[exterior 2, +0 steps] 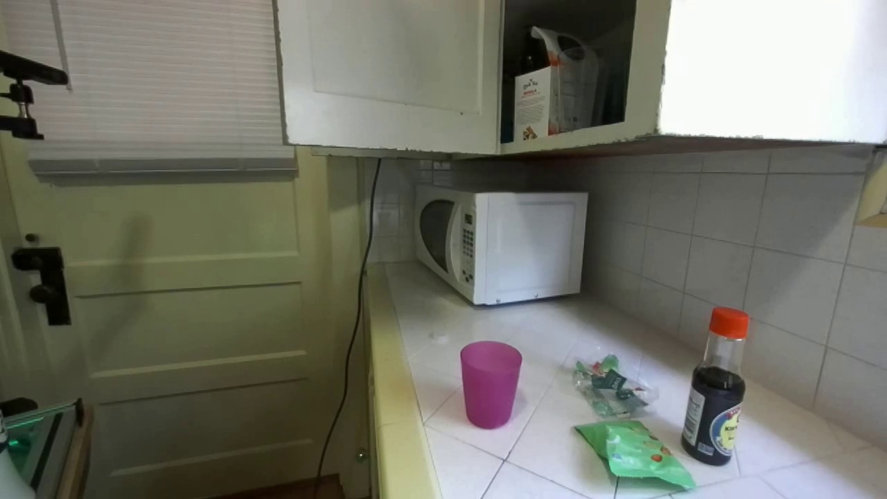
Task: Open up the drawer and place an object in there and it was not done smoothly
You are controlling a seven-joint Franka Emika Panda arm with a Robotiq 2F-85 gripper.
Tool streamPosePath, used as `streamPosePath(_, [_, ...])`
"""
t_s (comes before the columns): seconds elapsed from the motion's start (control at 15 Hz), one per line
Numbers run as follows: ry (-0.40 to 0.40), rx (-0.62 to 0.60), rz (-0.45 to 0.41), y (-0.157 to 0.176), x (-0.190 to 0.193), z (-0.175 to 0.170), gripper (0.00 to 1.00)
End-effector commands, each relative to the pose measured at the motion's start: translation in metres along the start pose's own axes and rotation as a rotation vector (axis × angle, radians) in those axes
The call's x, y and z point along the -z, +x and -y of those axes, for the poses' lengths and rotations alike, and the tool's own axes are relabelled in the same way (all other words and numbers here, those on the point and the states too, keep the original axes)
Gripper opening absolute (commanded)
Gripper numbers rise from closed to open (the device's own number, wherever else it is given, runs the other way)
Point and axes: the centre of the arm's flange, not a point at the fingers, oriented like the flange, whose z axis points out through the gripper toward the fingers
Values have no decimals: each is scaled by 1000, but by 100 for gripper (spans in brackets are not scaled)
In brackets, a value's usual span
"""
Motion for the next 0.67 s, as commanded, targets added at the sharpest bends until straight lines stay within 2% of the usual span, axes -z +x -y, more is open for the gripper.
streamPosePath(0.0, [85,-20,113,10,-35,36,100])
streamPosePath(0.2, [191,-28,186,18,-77,65,100])
streamPosePath(0.27, [209,-19,184,20,-93,77,100])
streamPosePath(0.33, [168,19,156,23,-104,88,100])
streamPosePath(0.4, [84,48,85,25,-113,93,100])
streamPosePath(0.6, [-20,72,-50,34,-102,88,100])
